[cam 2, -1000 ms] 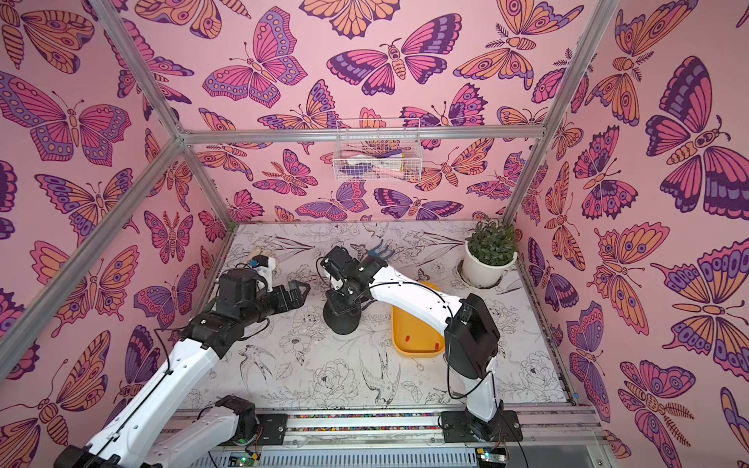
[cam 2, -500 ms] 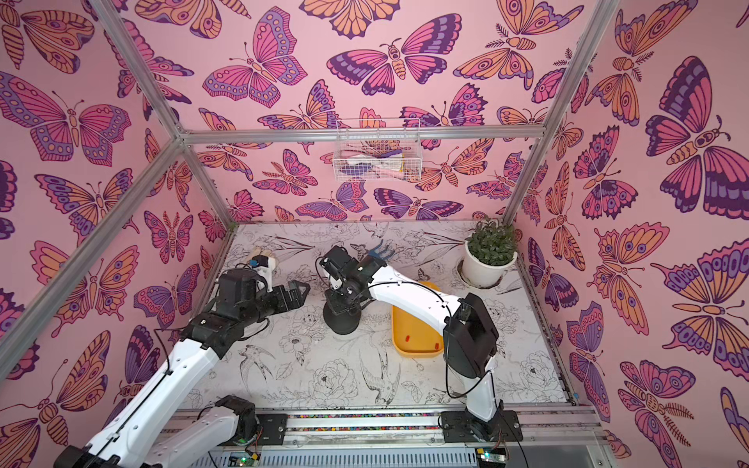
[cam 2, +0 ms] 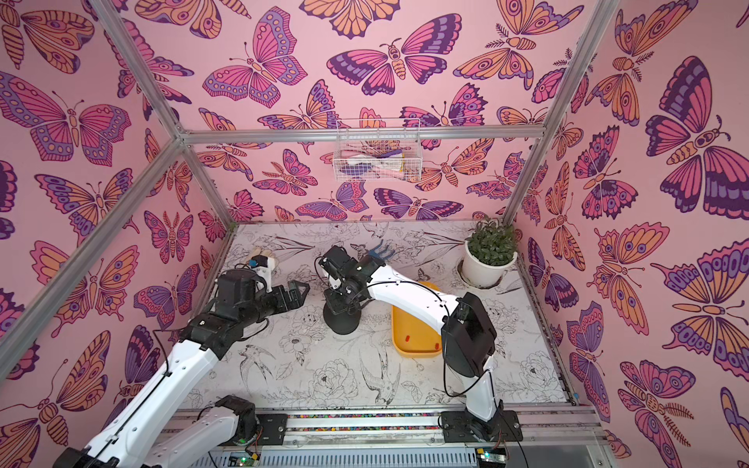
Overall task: Cover the protruding screws with screw protection sleeves
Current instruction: Attach the screw protection sleeve to the screw.
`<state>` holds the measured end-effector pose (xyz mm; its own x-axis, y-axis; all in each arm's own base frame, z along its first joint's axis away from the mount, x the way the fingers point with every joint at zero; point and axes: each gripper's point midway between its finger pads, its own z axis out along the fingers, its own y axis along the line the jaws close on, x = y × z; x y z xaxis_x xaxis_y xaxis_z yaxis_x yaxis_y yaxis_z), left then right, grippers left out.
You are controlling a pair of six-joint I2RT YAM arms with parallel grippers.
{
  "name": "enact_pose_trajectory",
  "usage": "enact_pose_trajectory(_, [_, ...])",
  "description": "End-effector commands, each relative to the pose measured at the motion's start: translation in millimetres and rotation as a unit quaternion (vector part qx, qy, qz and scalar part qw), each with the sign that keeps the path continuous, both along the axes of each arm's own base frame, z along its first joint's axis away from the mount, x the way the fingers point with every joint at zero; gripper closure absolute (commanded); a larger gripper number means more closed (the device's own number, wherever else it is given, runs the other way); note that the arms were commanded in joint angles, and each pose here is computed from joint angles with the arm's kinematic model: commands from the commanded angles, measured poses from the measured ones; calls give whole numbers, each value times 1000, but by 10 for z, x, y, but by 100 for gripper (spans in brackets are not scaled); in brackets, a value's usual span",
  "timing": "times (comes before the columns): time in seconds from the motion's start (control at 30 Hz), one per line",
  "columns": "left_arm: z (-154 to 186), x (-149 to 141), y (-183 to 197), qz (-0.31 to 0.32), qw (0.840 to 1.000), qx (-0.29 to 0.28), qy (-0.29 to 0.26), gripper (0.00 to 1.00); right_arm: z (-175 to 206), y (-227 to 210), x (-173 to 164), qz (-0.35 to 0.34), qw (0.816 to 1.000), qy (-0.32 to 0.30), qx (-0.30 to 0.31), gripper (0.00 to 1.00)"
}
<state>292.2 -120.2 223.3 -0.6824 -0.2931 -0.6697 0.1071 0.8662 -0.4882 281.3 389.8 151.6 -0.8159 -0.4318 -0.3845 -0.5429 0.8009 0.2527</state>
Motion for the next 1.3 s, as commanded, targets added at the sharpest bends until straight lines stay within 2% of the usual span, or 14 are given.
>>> enact_pose_trajectory(0.0, [-30,-12,28,3,1000,-1,0,0,28,71,4,7,1000,-3,3,88])
enact_pose_trajectory(1.27, [-16,-17,39,5,1000,0,-3,0,-13,134,-31,15,1000,5,4,89])
